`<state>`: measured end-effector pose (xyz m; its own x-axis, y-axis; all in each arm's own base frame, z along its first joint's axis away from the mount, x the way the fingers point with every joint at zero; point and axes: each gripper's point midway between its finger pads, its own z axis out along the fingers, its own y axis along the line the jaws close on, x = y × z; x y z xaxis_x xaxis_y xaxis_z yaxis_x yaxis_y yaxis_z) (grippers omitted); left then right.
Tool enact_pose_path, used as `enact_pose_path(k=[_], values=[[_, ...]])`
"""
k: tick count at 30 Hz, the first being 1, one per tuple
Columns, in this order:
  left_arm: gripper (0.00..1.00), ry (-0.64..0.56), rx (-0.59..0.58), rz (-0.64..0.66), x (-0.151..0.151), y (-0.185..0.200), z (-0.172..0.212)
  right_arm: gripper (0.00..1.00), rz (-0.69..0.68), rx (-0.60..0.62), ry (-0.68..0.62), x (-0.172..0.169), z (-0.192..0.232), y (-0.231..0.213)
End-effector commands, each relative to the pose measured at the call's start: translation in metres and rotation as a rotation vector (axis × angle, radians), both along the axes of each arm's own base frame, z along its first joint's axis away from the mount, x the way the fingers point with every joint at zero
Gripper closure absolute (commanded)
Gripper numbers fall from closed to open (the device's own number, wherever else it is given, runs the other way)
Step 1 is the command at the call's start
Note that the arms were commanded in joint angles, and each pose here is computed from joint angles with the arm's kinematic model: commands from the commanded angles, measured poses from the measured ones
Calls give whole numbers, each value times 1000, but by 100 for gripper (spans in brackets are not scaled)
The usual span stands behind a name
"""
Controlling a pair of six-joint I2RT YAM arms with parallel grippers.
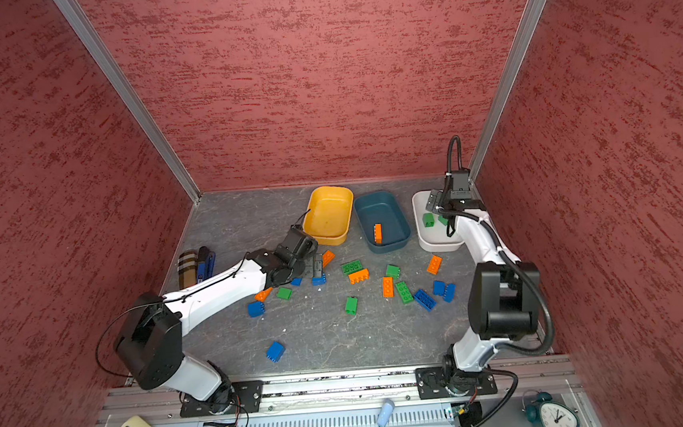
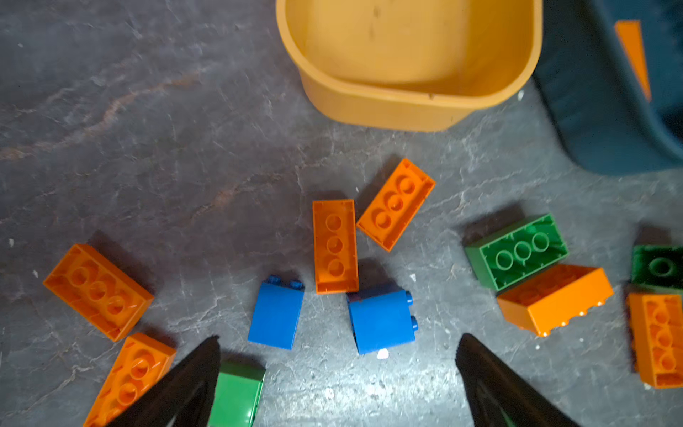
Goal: Sort the legos into containers by color
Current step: 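Grasp a blue brick with the left gripper while the right gripper lifts away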
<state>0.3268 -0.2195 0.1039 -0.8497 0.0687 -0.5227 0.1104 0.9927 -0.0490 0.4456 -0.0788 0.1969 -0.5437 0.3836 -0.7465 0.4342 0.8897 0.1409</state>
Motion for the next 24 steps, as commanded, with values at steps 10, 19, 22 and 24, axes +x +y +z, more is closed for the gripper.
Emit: enact_pose_path(k=[10,19,22,24], values=[[15,164,92,122,-9,-25,-32,1,-65,124,-301,-48,48,11],[25,225,118,155,-14,-32,-62,1,48,197,-311,-62,58,41],[28,239,98,161,-10,-34,-70,1,67,192,-275,-64,52,46],[30,231,90,156,-6,-37,-72,1,89,192,-255,-65,49,53]])
